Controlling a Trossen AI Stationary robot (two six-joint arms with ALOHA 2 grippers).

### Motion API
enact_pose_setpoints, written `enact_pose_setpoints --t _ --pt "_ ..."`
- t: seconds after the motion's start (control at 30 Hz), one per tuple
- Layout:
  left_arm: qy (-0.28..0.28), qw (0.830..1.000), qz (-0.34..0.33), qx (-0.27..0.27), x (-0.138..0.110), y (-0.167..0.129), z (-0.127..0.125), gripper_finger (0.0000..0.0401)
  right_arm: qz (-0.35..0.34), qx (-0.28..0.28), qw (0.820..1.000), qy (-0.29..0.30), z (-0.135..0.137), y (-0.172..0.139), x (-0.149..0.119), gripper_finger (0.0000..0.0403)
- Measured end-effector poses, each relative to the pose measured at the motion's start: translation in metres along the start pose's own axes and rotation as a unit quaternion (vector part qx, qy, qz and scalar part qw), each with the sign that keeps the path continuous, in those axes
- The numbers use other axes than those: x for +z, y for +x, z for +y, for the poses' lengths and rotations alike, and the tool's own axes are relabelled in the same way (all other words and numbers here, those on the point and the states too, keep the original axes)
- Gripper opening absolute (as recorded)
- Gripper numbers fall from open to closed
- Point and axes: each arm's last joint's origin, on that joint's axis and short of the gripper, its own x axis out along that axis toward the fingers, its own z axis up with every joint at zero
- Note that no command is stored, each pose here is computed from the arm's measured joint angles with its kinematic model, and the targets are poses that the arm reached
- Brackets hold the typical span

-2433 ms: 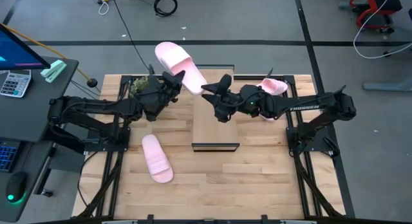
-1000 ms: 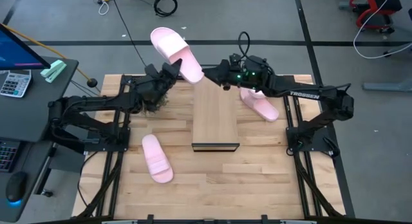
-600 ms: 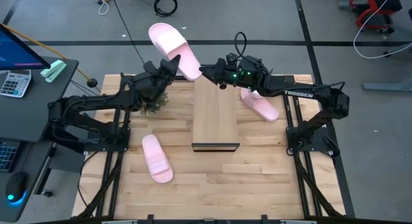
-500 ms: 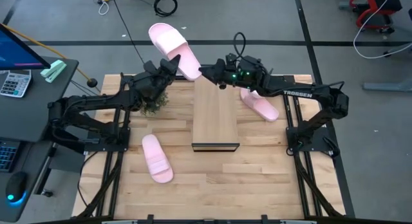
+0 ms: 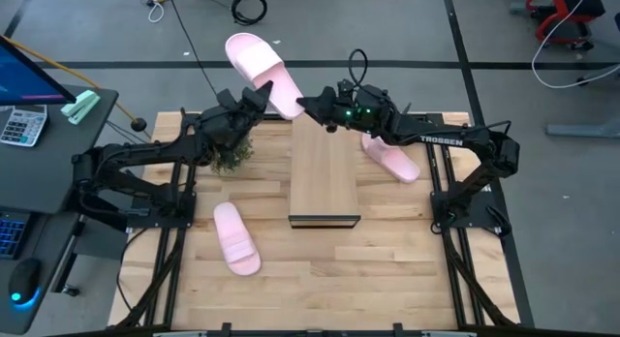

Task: Pick and place slides into the shelf
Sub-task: Put the pink slide on the shelf

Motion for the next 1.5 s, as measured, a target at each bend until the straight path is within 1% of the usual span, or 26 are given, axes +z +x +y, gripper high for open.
enact_pose_setpoints --t 0.17,0.27,0.37,0.5,0.57,0.63,0.7,0.77,0.9,1.0,1.13,1.3,1.4,1.5 --pt "0.017 1.0 0.0 0.002 0.0 0.003 0.003 0.0083 -0.005 0.013 1.0 0.0 0.002 0.0 0.002 0.0201" --pt "0.013 1.0 0.001 0.007 -0.005 0.006 0.007 0.0083 -0.007 0.019 1.0 0.0 0.003 0.0 0.002 0.0175" --pt "-0.008 1.0 0.006 0.009 -0.012 0.011 0.011 0.0083 -0.01 0.02 1.0 0.001 0.003 0.0 0.003 0.0147" --pt "-0.021 1.0 0.013 0.0 -0.019 0.015 0.015 0.0083 -0.01 0.016 1.0 -0.004 0.002 0.0 0.002 0.0114" --pt "-0.018 1.0 0.016 -0.003 -0.019 0.015 0.015 0.0083 -0.01 0.016 1.0 -0.006 0.002 0.0 0.003 0.0094" --pt "0.001 1.0 0.014 -0.004 -0.019 0.015 0.015 0.0083 -0.011 0.015 1.0 -0.012 0.002 0.0 0.002 0.0074" --pt "0.02 1.0 0.013 -0.013 -0.017 0.016 0.013 0.0096 -0.011 0.016 1.0 -0.016 0.003 -0.001 0.003 0.0071" --pt "0.032 0.999 0.014 -0.017 -0.017 0.016 0.013 0.0122 -0.011 0.019 1.0 -0.021 0.004 -0.002 0.007 0.0071" --pt "0.042 0.999 0.024 -0.02 -0.018 0.016 0.013 0.0167 0.013 0.031 0.999 -0.028 0.007 -0.007 0.014 0.0071" --pt "0.043 0.998 0.041 -0.029 -0.019 0.015 0.013 0.0183 0.044 0.034 0.998 -0.034 0.008 -0.01 0.022 0.0069" --pt "0.042 0.995 0.075 -0.047 -0.021 0.015 0.012 0.0188 0.074 0.019 0.996 -0.048 0.008 -0.02 0.033 0.0069" --pt "0.04 0.988 0.128 -0.077 -0.024 0.015 0.011 0.0181 0.059 0.005 0.996 -0.068 0.013 -0.038 0.056 0.0069" --pt "0.039 0.979 0.171 -0.101 -0.027 0.013 0.009 0.0176 0.04 0.005 0.996 -0.077 0.017 -0.05 0.074 0.0069" --pt "0.048 0.965 0.223 -0.132 -0.03 0.012 0.008 0.0177 0.03 -0.009 0.996 -0.08 0.017 -0.062 0.087 0.0068"
